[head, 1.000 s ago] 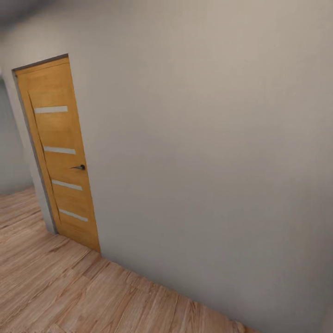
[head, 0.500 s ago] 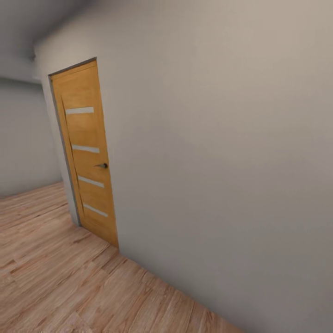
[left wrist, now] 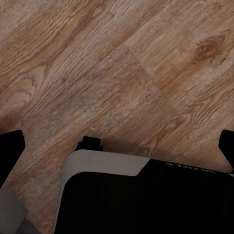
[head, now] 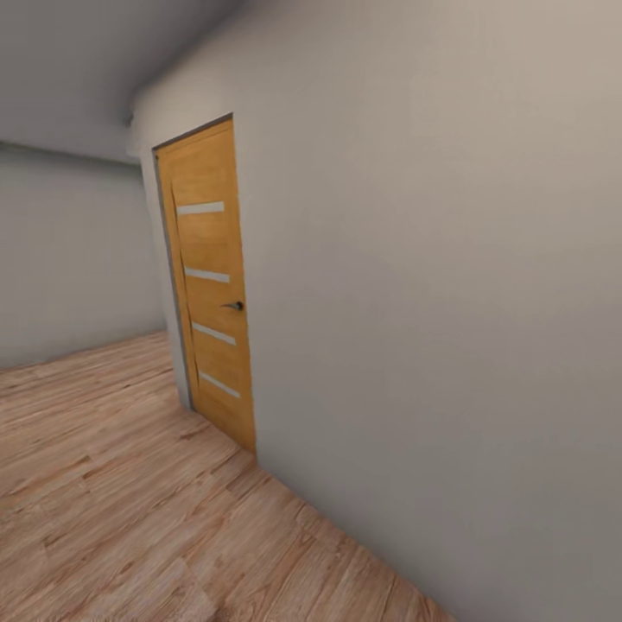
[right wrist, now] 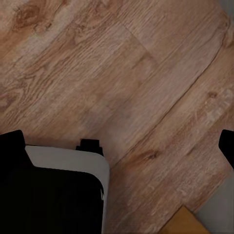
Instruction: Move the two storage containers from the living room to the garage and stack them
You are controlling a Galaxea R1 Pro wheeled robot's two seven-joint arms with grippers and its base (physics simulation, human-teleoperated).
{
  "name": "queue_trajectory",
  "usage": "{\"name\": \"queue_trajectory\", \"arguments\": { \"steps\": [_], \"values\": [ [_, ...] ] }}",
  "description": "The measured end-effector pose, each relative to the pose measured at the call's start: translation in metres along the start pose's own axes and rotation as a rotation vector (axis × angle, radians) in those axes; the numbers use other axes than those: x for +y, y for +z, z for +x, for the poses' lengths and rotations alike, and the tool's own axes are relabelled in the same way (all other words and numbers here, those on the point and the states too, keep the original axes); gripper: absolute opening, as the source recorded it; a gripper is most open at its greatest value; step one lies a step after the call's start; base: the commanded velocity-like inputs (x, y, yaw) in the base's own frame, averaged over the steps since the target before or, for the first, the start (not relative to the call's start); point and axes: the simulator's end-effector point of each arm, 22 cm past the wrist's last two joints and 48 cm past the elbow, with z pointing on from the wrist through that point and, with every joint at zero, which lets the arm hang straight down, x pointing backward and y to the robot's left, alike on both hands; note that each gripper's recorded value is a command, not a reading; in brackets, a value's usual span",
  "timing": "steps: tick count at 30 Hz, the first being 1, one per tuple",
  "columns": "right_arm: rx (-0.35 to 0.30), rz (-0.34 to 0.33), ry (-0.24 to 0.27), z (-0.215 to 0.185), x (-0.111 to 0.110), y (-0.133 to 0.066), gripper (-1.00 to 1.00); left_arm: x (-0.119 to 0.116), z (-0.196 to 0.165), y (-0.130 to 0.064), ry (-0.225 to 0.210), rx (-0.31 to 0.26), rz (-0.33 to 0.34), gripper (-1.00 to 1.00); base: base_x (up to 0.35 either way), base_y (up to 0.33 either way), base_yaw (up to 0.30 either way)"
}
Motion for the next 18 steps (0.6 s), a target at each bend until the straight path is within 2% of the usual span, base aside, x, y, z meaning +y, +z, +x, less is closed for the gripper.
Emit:
{"name": "queue_trajectory", "arguments": {
  "steps": [4,9,11,18],
  "values": [
    [0.005,0.003,-0.001,0.0011,-0.0007,0.0000,1.00,-0.0002,0.0001,0.0000,-0.029,0.000,-0.001,1.00,0.000,0.000,0.300],
    [0.004,0.008,-0.010,0.0010,-0.0017,0.0000,1.00,0.0010,-0.0001,0.0000,-0.091,-0.001,-0.005,1.00,0.000,0.000,0.300],
    [-0.002,0.006,-0.029,-0.0004,-0.0008,-0.0001,1.00,0.0014,0.0003,0.0000,-0.116,0.000,-0.007,1.00,0.000,0.000,0.300],
    [-0.006,-0.001,-0.037,-0.0012,0.0016,-0.0002,1.00,-0.0004,0.0007,-0.0001,-0.124,0.000,-0.004,1.00,0.026,0.000,0.299]
  ]
}}
